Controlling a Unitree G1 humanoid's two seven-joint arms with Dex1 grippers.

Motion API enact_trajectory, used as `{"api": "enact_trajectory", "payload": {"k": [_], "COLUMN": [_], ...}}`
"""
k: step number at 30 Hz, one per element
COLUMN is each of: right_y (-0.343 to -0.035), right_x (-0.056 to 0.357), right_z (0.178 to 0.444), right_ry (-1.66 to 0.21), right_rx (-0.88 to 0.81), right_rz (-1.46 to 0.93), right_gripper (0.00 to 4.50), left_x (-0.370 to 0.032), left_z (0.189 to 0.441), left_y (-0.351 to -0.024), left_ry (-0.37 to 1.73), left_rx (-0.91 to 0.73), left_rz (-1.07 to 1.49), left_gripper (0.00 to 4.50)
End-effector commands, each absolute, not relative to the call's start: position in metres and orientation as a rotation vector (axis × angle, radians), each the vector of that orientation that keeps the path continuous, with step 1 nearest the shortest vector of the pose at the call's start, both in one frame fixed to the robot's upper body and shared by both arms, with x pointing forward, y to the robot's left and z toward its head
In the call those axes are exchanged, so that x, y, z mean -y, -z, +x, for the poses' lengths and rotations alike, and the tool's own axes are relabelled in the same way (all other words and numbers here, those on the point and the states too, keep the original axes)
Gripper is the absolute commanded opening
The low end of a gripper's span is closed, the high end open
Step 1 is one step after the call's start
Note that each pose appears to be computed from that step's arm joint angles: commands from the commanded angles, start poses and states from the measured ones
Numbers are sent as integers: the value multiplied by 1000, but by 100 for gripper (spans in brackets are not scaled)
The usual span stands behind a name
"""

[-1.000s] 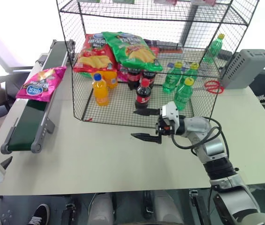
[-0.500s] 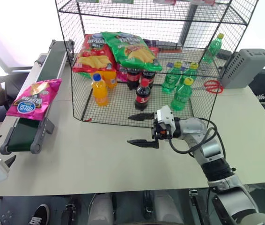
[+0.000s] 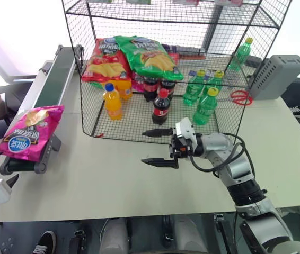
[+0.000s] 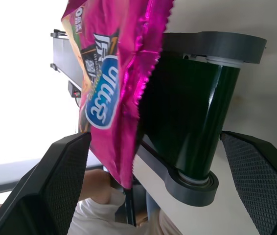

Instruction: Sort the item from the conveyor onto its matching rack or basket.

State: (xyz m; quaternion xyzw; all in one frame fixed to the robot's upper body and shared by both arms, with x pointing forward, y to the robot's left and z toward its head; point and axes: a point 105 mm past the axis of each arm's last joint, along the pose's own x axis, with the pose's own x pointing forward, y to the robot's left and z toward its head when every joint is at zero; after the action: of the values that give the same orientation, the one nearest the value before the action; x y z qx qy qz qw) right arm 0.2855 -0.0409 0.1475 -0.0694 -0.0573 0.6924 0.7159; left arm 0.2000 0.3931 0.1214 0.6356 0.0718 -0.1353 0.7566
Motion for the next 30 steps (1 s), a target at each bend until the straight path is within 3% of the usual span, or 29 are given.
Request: {"api": "enact_trajectory", "payload": {"k": [1, 13, 16, 23, 30], "right_y": [-159, -157, -156, -153, -157], "right_x": [42, 44, 46, 48, 49], "right_z": [287, 285, 286, 289, 294], "right_ry": [-1517, -1501, -1495, -1479, -1461], "right_rx": [192, 192, 193, 198, 212], "right_rz": [-182, -202, -214, -232, -235], "right_gripper": [438, 438, 450, 450, 450], "left_x": [-392, -379, -378, -373, -372], "left_z": [204, 214, 213, 218, 227], "left_y": [-125, -121, -125, -141, -189], "left_ry": [296, 340, 343, 305, 178], "left_rx": [-140, -105, -91, -20, 125], "left_rz": [1389, 1338, 1318, 1279, 997], "left_gripper": [450, 450, 369, 10, 1]}}
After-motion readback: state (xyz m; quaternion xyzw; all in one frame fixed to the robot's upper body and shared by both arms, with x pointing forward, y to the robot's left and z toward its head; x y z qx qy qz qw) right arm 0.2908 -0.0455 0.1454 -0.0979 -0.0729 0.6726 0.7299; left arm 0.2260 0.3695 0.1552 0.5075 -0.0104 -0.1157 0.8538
